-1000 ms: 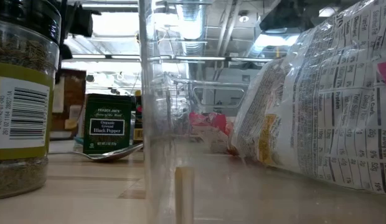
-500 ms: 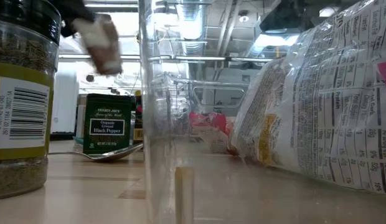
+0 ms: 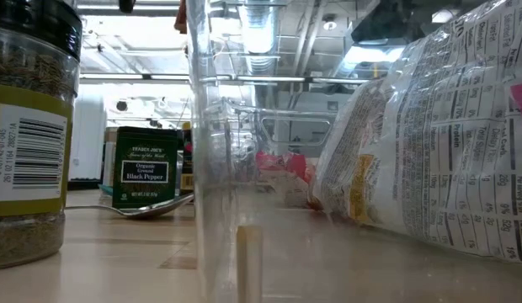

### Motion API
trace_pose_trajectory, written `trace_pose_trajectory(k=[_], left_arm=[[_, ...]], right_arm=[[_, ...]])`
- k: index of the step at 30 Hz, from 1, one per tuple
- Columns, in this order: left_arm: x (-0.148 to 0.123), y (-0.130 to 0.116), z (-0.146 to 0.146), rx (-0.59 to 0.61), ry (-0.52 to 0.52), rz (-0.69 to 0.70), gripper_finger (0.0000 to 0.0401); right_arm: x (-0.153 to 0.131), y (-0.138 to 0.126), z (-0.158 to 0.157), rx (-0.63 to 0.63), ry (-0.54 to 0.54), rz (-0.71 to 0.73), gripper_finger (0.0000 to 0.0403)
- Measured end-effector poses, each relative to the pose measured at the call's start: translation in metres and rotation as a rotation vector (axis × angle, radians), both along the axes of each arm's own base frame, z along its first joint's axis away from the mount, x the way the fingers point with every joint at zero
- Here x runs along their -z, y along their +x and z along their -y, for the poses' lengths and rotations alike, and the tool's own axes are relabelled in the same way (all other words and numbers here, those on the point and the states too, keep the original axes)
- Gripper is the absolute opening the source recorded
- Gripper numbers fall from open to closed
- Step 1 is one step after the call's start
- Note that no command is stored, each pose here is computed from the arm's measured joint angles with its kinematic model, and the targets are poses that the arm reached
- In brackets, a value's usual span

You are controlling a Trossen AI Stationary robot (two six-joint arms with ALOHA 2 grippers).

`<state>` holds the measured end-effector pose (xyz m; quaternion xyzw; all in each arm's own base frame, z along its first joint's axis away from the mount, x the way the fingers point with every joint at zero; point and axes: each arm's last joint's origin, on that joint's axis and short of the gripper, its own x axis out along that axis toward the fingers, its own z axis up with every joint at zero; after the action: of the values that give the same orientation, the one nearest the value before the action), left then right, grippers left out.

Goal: Pick & Place Food Item
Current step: Put the orange seasoning pack into the top transparent bin

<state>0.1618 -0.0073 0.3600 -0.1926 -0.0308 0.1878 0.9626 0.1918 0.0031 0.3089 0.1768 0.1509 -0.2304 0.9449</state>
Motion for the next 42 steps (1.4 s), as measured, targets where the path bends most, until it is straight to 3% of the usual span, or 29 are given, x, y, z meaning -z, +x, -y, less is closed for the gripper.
trace_pose_trajectory(k=[4,9,13,21,30,42], left_arm=[[-0.010,0.000,-0.016,-0.118,0.083,0.062,0.0000],[-0.008,-0.003,-0.043,-0.285,0.091,0.035,0.0000],[-0.002,-0.008,-0.063,-0.343,0.071,-0.016,0.0000],[0.019,-0.008,-0.098,-0.312,-0.088,-0.132,0.0000],[0.059,0.016,-0.134,-0.213,-0.260,-0.332,0.0000],[0.096,0.024,-0.164,-0.280,-0.394,-0.505,0.0000]], right_arm=[[0.000,0.000,0.000,0.000,0.000,0.000,0.0011],[0.000,0.000,0.000,0.000,0.000,0.000,0.0011],[0.000,0.000,0.000,0.006,0.013,0.007,0.0011],[0.000,0.000,0.000,0.007,0.013,0.006,0.0011],[0.000,0.000,0.000,0.008,0.008,0.004,0.0011],[0.001,-0.001,0.000,0.006,0.005,-0.010,0.0011]])
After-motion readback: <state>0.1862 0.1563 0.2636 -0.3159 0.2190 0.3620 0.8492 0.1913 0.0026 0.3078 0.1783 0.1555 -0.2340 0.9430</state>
